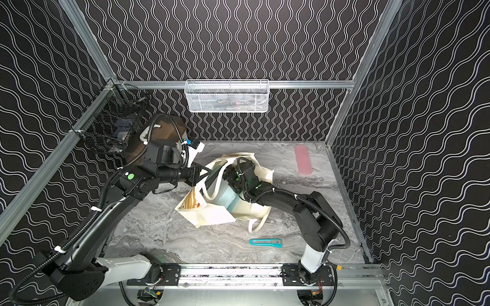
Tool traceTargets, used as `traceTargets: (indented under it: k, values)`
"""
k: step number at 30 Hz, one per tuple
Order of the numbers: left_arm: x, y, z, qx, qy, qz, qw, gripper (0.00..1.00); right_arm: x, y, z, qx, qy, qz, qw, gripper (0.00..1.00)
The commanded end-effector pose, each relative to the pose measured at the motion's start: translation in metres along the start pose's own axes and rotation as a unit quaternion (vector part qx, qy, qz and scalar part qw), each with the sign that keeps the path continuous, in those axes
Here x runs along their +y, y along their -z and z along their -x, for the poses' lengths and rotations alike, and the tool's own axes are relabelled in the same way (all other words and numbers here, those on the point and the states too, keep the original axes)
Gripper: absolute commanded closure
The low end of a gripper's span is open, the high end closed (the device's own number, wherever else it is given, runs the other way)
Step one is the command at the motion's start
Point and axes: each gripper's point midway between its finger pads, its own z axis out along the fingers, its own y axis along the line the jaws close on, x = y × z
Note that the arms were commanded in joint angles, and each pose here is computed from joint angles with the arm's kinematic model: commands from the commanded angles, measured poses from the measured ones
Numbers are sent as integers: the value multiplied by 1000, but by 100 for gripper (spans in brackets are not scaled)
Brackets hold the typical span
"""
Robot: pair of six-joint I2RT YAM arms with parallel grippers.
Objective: Take out the pencil case from the canvas bag
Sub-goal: Pick up the pencil case from the canvas bag.
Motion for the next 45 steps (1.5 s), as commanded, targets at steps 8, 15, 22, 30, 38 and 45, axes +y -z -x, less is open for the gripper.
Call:
traceTargets:
  k: [8, 15, 22, 30, 38, 45]
  values:
    - [4, -1, 43, -47, -68, 31, 996, 100, 23, 49, 5, -56, 121, 1, 991, 41]
    - [9, -4, 58, -58, -76, 49, 994, 100, 28, 81, 7, -81, 179, -8, 981, 42]
    - [25, -4, 67, -67, -67, 95, 991, 100, 29, 108, 3, -98, 212, -14, 972, 42]
    - [38, 4, 76, -87, -60, 139, 985, 100, 21, 130, 6, -109, 221, -20, 969, 42]
    - [41, 2, 78, -83, -71, 149, 983, 100, 43, 169, 20, -139, 238, -6, 961, 42]
    - [56, 7, 81, -85, -78, 195, 974, 100, 69, 206, 35, -169, 252, 9, 953, 42]
